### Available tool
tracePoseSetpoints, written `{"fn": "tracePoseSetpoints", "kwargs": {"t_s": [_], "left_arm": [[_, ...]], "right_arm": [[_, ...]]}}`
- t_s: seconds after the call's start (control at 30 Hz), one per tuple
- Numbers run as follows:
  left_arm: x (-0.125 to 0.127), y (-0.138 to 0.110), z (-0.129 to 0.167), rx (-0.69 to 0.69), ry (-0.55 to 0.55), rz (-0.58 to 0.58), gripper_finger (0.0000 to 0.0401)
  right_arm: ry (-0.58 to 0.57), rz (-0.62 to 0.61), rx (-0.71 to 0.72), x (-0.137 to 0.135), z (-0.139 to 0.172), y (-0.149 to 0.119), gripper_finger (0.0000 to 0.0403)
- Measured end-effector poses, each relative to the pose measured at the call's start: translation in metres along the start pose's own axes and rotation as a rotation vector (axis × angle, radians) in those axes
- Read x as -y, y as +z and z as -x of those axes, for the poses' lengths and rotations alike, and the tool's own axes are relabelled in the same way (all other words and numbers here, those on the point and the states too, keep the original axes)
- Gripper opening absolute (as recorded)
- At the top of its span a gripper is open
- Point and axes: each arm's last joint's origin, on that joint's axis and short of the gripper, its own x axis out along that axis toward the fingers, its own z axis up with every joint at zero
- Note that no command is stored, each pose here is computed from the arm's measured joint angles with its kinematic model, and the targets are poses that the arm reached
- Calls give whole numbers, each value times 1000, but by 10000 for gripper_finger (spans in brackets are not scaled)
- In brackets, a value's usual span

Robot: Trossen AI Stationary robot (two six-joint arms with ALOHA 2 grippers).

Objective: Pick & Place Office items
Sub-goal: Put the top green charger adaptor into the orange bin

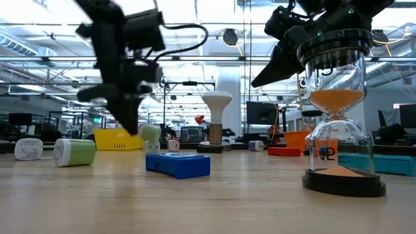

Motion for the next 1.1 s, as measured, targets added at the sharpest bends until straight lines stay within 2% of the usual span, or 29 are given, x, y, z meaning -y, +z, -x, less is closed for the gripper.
{"fn": "tracePoseSetpoints", "kwargs": {"t_s": [0.13, 0.23, 0.33, 0.53, 0.63, 0.77, 1.1], "left_arm": [[-4, 15, 26, -103, 2, -15, 4], [-3, 25, 32, -217, -20, -21, 3], [2, 35, 27, -344, -36, -44, 2], [13, 53, -2, -570, -18, -131, 2], [18, 60, -14, -635, -28, -167, 1], [22, 67, -24, -695, -12, -212, 2], [19, 62, -21, -820, -22, -236, 4]], "right_arm": [[0, 0, 0, 0, 0, 0, 4], [0, 4, 0, 0, 0, 0, 4], [0, 4, 1, 0, 0, 0, 4], [8, 17, -6, -4, 1, -1, 4], [31, 35, -6, -11, 5, -1, 4], [-4, 64, -3, -21, 7, -2, 4], [-14, 80, 3, -24, 9, -2, 4]]}}
